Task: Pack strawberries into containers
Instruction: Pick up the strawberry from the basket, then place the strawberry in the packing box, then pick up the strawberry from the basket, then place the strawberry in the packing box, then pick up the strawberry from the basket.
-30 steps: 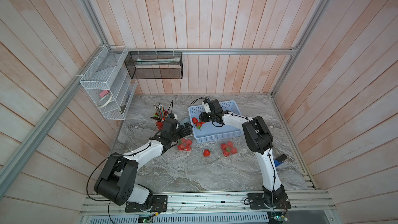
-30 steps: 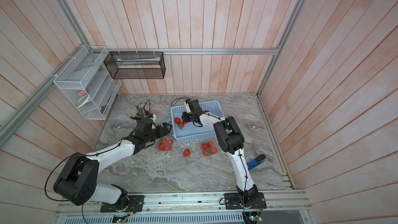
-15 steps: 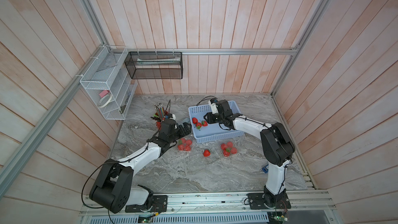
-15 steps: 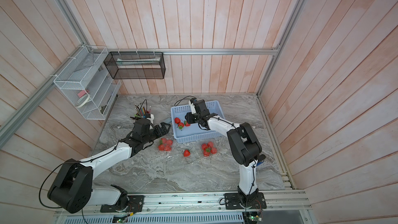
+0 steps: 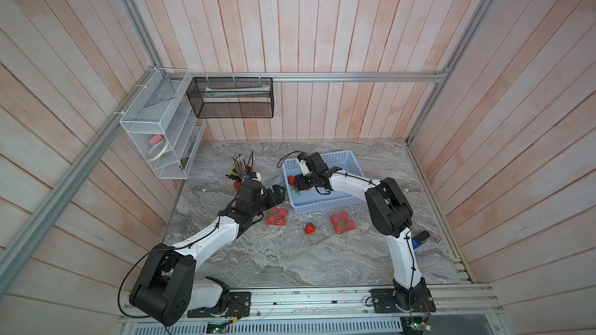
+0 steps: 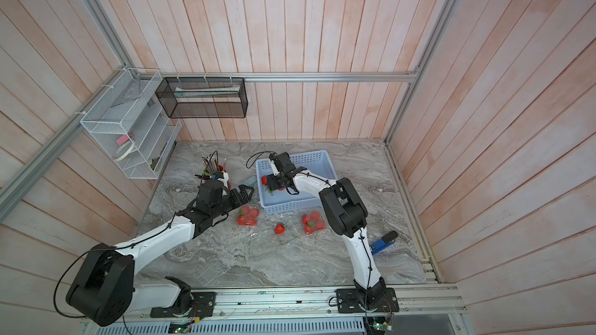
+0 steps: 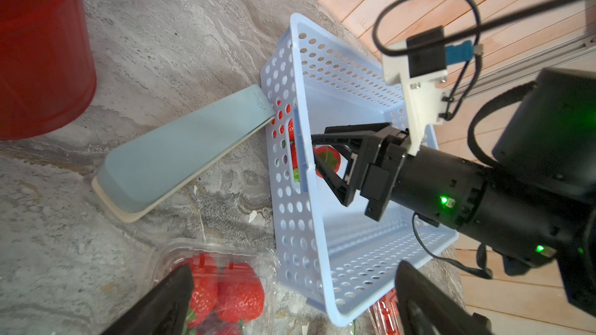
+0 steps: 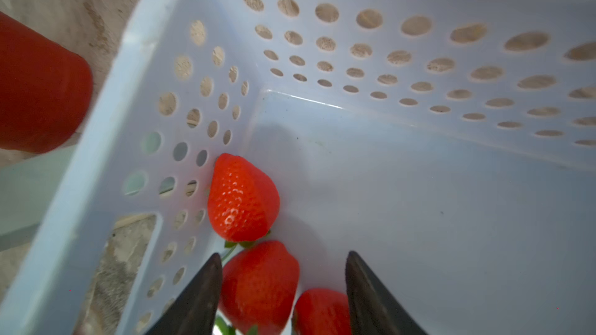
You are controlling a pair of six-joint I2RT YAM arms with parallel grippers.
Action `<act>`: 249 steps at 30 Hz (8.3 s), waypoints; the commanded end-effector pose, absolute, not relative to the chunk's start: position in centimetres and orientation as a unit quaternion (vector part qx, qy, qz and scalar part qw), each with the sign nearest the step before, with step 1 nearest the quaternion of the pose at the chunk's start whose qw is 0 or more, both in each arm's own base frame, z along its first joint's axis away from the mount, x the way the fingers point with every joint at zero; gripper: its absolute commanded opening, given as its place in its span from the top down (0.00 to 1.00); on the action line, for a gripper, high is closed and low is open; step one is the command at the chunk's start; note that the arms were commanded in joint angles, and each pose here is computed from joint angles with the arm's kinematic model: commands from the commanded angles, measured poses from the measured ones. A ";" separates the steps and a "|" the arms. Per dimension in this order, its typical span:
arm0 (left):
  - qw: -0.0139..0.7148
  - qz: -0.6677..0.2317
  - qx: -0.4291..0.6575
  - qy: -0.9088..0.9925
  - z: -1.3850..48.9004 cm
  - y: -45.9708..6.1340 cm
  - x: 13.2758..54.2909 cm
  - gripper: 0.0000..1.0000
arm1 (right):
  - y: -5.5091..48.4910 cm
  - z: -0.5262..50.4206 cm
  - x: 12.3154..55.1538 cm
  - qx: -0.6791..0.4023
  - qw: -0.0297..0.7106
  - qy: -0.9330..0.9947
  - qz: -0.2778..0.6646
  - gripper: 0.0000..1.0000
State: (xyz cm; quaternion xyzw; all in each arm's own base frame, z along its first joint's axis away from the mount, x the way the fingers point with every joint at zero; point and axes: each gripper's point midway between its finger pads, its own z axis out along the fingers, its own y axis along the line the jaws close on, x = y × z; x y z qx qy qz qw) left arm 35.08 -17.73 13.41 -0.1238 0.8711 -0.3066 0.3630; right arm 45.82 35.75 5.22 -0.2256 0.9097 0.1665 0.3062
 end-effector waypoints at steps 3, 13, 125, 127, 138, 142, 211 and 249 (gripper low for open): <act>0.365 -0.289 -0.119 0.877 13.0 -17.6 35.5 0.01 | 34.3 3.4 46.8 -0.226 0.291 0.924 0.105 0.38; 0.359 -0.289 -0.114 0.880 12.6 -18.0 36.1 0.01 | 31.7 3.1 46.0 -0.200 0.283 0.932 0.101 0.38; 0.366 -0.296 -0.101 0.876 14.1 -18.3 34.8 0.01 | 25.8 6.9 37.1 -0.159 0.137 0.970 0.123 0.40; 0.367 -0.298 -0.101 0.876 14.1 -18.3 34.8 0.01 | 25.9 6.0 37.0 -0.159 0.120 0.972 0.121 0.40; 0.364 -0.303 -0.102 0.875 13.9 -18.6 34.9 0.01 | 26.1 2.5 36.5 -0.161 0.068 0.977 0.126 0.44; 0.365 -0.304 -0.103 0.874 13.9 -18.6 34.9 0.01 | 26.3 2.0 36.6 -0.161 0.067 0.976 0.133 0.49; 0.383 -0.280 -0.140 0.869 15.9 -16.3 33.1 0.01 | 28.8 7.5 25.4 -0.207 0.206 0.933 0.209 0.46; 0.357 -0.263 -0.101 0.891 12.4 -17.6 37.5 0.01 | 35.8 9.7 45.9 -0.233 0.313 0.901 0.189 0.47</act>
